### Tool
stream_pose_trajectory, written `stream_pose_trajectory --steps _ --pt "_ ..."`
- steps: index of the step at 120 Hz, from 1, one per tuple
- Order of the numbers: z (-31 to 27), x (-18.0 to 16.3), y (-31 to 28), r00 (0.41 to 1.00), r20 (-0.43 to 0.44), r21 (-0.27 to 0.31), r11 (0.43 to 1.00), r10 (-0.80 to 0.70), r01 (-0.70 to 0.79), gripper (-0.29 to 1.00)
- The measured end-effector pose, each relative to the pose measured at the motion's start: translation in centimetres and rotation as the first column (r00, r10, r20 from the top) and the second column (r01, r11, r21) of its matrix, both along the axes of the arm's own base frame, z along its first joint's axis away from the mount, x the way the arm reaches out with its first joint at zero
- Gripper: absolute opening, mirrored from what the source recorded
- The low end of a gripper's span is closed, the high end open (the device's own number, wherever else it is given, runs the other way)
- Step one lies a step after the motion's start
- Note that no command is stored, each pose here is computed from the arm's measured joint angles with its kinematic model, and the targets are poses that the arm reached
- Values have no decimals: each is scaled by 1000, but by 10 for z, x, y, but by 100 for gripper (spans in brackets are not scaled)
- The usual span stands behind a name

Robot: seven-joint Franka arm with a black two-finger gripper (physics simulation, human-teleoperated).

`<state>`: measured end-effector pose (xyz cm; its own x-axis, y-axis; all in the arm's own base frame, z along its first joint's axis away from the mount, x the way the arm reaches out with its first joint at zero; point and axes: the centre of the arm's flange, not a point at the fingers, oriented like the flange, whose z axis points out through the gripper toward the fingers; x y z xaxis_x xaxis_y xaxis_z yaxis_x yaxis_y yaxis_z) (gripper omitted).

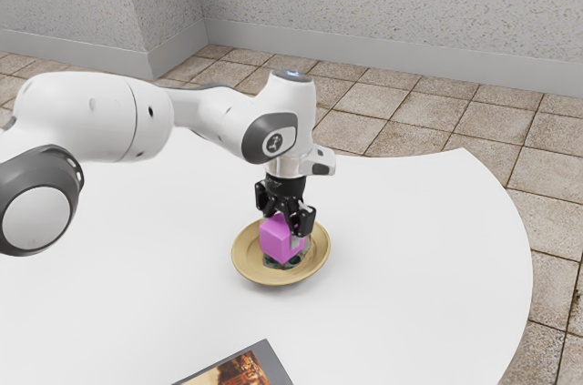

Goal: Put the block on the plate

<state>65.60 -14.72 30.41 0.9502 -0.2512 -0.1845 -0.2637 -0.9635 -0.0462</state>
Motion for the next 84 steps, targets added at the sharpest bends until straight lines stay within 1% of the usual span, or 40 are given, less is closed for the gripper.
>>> stream_pose_trajectory --steps 12,33,60,84 --pt "1 0 -1 1000 4 1 1000 6 -6 51" --pt "6 1 -2 1000 15 5 1000 11 -11 62" --pt "27 0 -3 999 44 3 1000 14 -14 67" --pt "68 -4 -4 997 81 -8 1000 11 -11 69"
